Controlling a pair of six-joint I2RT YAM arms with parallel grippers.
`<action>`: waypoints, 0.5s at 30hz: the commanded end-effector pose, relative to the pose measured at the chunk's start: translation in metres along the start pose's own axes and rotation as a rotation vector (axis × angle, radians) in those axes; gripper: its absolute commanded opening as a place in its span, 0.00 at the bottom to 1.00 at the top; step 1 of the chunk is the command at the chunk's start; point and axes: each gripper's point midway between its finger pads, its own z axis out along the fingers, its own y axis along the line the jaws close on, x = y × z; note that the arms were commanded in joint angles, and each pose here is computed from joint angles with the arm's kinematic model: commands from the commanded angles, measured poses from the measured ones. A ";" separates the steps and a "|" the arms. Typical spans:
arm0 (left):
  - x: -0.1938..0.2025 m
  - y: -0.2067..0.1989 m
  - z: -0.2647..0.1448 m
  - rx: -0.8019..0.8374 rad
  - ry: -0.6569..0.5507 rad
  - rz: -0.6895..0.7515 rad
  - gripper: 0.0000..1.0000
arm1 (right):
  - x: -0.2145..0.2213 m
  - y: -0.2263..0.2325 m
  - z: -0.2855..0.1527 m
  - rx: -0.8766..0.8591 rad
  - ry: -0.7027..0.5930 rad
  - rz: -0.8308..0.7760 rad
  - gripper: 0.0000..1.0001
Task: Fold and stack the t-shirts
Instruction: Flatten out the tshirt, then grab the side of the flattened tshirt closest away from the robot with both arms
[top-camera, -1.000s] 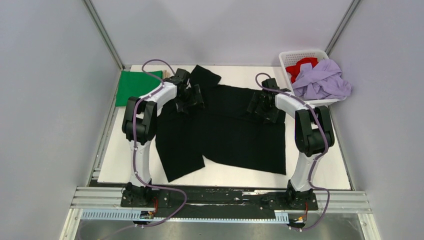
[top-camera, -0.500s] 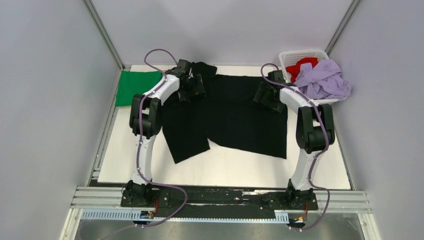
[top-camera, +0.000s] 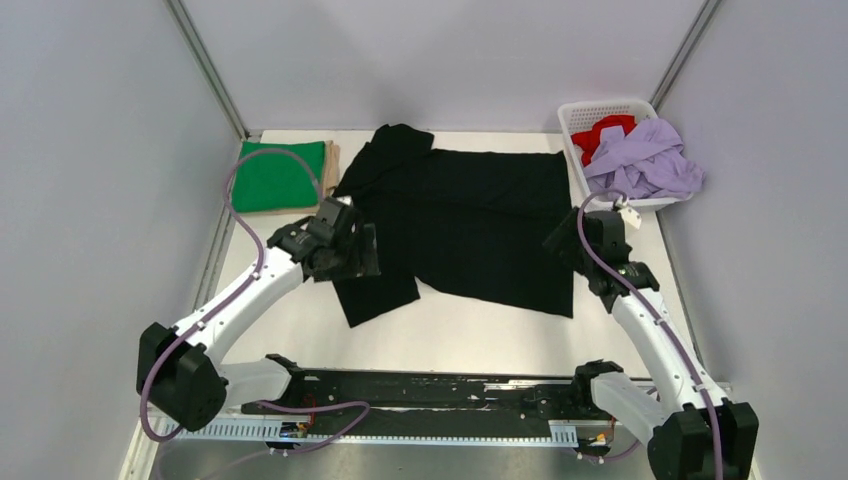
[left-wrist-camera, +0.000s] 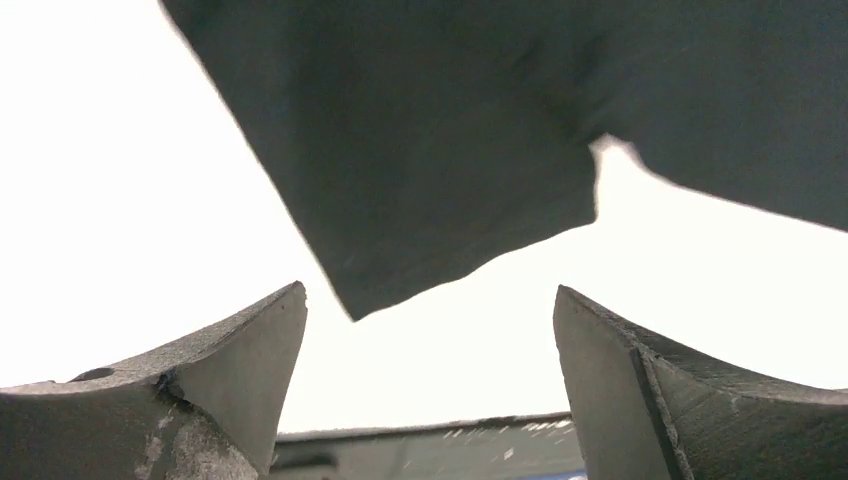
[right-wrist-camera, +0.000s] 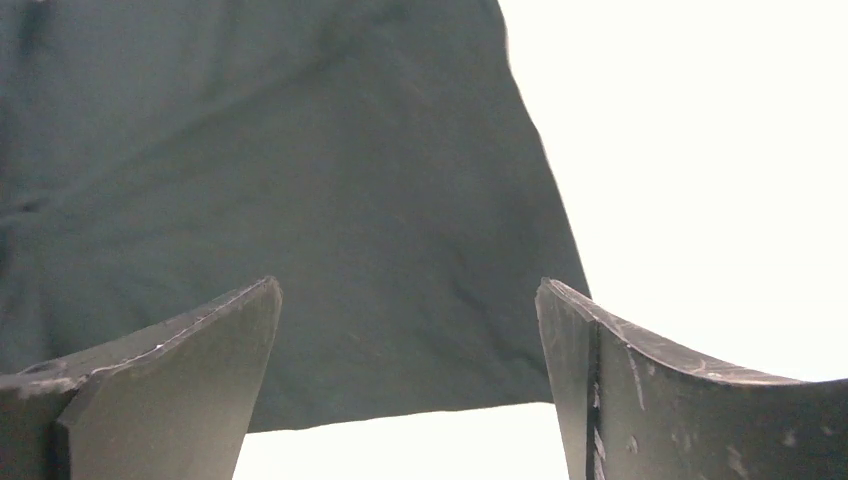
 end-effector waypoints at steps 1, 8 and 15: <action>0.073 0.052 0.000 -0.162 0.141 -0.045 0.98 | 0.024 -0.036 -0.003 0.093 -0.016 0.077 1.00; 0.114 0.050 0.020 -0.088 0.233 -0.088 0.79 | 0.022 -0.060 -0.009 0.148 -0.104 0.135 1.00; 0.125 0.057 0.052 -0.132 0.270 -0.069 0.67 | 0.034 -0.062 0.000 0.171 -0.044 0.118 1.00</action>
